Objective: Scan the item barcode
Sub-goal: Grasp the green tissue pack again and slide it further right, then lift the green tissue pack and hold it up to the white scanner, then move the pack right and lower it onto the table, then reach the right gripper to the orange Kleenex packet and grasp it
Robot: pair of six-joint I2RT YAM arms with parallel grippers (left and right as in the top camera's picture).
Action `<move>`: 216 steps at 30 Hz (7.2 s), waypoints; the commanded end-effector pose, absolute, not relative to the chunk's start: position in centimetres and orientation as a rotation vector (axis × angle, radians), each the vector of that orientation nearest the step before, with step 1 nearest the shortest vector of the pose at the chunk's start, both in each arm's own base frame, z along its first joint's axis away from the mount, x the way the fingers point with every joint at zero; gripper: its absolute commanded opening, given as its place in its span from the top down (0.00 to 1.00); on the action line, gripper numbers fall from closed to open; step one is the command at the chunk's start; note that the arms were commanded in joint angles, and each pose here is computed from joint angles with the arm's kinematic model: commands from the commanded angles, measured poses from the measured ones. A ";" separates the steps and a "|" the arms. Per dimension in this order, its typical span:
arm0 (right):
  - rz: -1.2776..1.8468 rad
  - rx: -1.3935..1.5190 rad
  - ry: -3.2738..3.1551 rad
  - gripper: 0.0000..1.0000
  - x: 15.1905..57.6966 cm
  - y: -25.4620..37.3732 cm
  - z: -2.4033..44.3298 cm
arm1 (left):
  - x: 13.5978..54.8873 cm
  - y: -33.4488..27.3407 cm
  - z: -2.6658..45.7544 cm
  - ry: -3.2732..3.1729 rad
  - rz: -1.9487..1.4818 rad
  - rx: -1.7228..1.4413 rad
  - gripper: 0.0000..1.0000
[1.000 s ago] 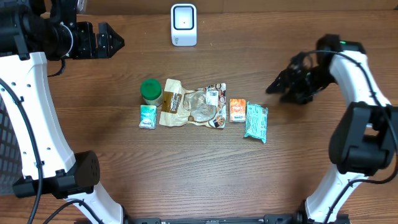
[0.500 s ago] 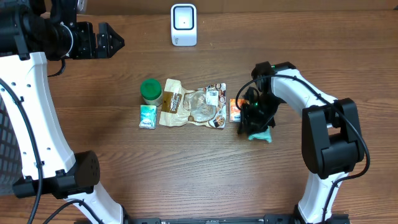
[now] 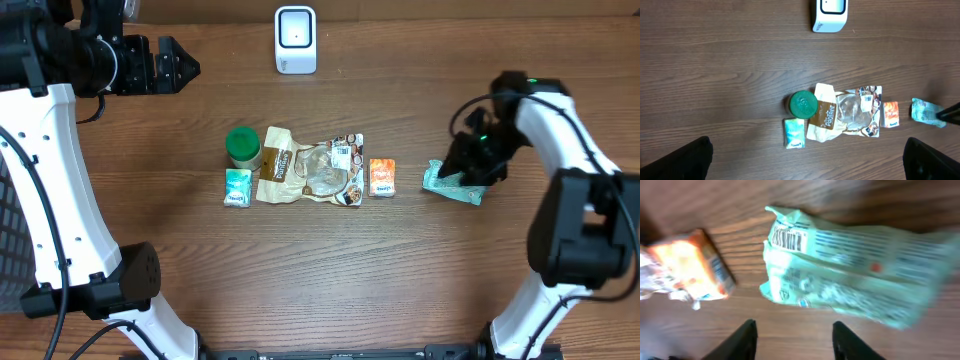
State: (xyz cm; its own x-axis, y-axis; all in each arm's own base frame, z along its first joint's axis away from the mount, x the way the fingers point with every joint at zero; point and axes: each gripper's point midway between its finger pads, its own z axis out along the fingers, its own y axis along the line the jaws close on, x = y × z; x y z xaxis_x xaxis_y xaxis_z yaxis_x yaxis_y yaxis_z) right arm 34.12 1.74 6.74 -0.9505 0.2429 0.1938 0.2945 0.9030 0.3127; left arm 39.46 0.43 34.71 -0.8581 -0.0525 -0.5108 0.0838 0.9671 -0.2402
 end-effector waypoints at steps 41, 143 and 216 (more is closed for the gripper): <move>-1.605 0.232 -3.230 0.96 35.0 9.3 23.5 | 39.4 0.4 34.7 2.580 -0.334 0.052 0.00; -0.382 -1.127 -3.115 0.96 39.6 -6.0 11.7 | 39.4 0.4 34.7 2.580 -0.334 0.052 0.00; -0.667 -0.239 -3.626 0.94 47.0 12.1 9.5 | 39.4 0.4 34.7 2.580 -0.334 0.052 0.00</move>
